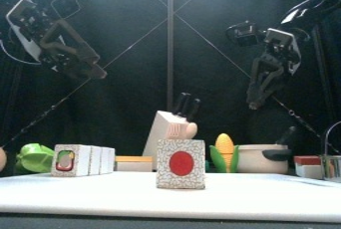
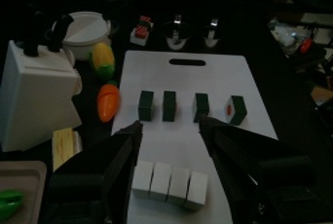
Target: Grab piece of sushi
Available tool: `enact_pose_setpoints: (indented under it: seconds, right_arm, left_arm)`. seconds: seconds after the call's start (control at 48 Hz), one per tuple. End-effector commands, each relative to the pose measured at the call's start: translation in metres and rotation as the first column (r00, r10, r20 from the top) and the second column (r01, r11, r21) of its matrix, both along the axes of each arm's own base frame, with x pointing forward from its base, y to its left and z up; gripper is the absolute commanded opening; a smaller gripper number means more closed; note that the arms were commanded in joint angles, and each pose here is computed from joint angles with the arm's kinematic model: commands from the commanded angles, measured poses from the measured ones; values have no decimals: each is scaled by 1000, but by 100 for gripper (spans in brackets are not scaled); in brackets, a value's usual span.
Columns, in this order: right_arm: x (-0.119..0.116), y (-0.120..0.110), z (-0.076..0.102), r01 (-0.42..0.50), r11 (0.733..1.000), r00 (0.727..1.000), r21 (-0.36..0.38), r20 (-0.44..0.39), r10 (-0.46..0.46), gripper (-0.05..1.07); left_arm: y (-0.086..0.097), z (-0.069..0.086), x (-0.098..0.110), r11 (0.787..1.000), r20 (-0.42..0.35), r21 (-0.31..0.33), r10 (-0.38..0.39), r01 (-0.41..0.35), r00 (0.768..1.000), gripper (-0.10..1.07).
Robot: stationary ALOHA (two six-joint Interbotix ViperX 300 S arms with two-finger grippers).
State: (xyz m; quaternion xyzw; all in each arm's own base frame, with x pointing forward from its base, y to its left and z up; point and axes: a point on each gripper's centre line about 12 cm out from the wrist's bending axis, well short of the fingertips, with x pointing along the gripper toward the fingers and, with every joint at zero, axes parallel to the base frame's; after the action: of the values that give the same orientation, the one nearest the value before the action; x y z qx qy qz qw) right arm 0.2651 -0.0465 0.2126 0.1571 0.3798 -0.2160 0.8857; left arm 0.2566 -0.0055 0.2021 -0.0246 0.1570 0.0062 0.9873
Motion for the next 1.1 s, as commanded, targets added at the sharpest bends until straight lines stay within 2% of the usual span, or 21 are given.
enact_pose_setpoints:
  seconds: [0.0,0.083,0.229,0.292,0.375,0.458,0.625,0.792,0.896,1.083]
  right_arm:
    - [-1,0,5,15,1000,999,21,32,-16,78]
    - [2,2,5,-2,1000,998,27,60,0,78]
    - [3,10,-5,-134,990,981,-43,135,138,78]
    - [7,15,-2,-186,980,962,-66,190,196,78]
    - [15,24,7,-255,964,918,-74,294,265,78]
    - [18,29,9,-285,956,896,-74,335,293,78]
    - [11,28,-6,-259,965,924,-38,282,259,78]
    - [12,26,-19,-251,968,939,-19,237,248,78]
    - [17,25,-18,-236,972,947,-13,222,233,78]
    - [35,22,-13,-243,969,950,-50,190,248,78]
  left_arm:
    - [2,11,7,1000,40,-18,18,-17,999,86]
    - [2,14,10,999,46,-25,26,-25,999,86]
    - [2,12,24,999,32,-28,28,-27,999,86]
    - [2,8,33,999,11,-21,27,-26,1000,86]
    - [1,-2,47,1000,-35,-10,22,-23,999,86]
    - [4,-12,62,1000,-72,22,14,-13,997,86]
    - [14,-29,82,999,-122,37,37,-32,992,86]
    - [20,-41,100,998,-182,36,49,-43,982,86]
    - [25,-44,113,998,-208,36,58,-51,976,86]
    - [30,-52,128,998,-279,51,48,-35,959,86]
